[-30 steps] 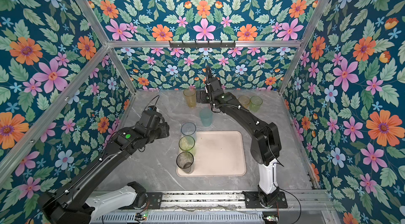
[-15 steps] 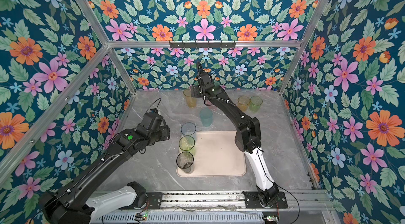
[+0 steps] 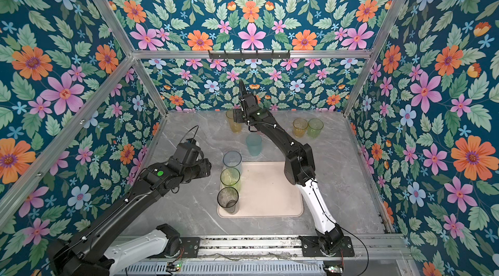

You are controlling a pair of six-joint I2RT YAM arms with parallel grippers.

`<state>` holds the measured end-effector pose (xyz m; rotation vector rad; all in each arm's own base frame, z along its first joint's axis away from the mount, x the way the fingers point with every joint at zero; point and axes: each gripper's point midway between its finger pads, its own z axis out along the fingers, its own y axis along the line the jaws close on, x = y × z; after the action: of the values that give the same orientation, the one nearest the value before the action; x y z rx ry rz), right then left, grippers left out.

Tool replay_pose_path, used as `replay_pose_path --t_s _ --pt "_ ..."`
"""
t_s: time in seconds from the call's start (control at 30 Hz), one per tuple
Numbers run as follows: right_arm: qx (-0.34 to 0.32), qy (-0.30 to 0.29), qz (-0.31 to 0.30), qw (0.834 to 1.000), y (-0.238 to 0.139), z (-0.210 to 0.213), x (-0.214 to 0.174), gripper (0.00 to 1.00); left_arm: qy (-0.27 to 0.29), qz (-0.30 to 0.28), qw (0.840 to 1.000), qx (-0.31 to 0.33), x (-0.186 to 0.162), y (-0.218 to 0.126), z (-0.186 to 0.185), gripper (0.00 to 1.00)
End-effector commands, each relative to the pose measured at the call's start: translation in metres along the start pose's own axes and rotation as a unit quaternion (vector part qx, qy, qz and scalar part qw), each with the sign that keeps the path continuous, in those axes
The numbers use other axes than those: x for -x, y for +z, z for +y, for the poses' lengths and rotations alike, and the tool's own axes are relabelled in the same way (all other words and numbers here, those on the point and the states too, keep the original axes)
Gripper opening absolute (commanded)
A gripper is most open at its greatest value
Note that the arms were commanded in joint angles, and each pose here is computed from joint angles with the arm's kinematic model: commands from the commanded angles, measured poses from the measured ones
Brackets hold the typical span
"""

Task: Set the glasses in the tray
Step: 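Move the right gripper over the yellow glass and lower onto its rim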

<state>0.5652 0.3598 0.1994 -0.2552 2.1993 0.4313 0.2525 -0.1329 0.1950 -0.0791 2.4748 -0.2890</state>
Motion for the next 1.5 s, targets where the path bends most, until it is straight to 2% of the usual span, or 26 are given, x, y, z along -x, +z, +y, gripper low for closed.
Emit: replay_pose_path --t_s 0.0,0.63,1.47 --pt "0.015 -0.001 -0.018 1.000 0.003 0.007 0.008 0.79 -0.005 -0.007 1.000 -0.009 0.003 -0.002 -0.003 0.57" --pt "0.014 0.008 -0.033 0.999 0.028 0.006 0.007 0.73 -0.011 -0.009 1.000 -0.007 0.002 -0.003 0.000 0.57" --pt "0.020 0.024 -0.021 0.999 0.047 -0.001 -0.008 0.67 -0.022 -0.012 1.000 -0.006 -0.001 -0.006 0.003 0.55"
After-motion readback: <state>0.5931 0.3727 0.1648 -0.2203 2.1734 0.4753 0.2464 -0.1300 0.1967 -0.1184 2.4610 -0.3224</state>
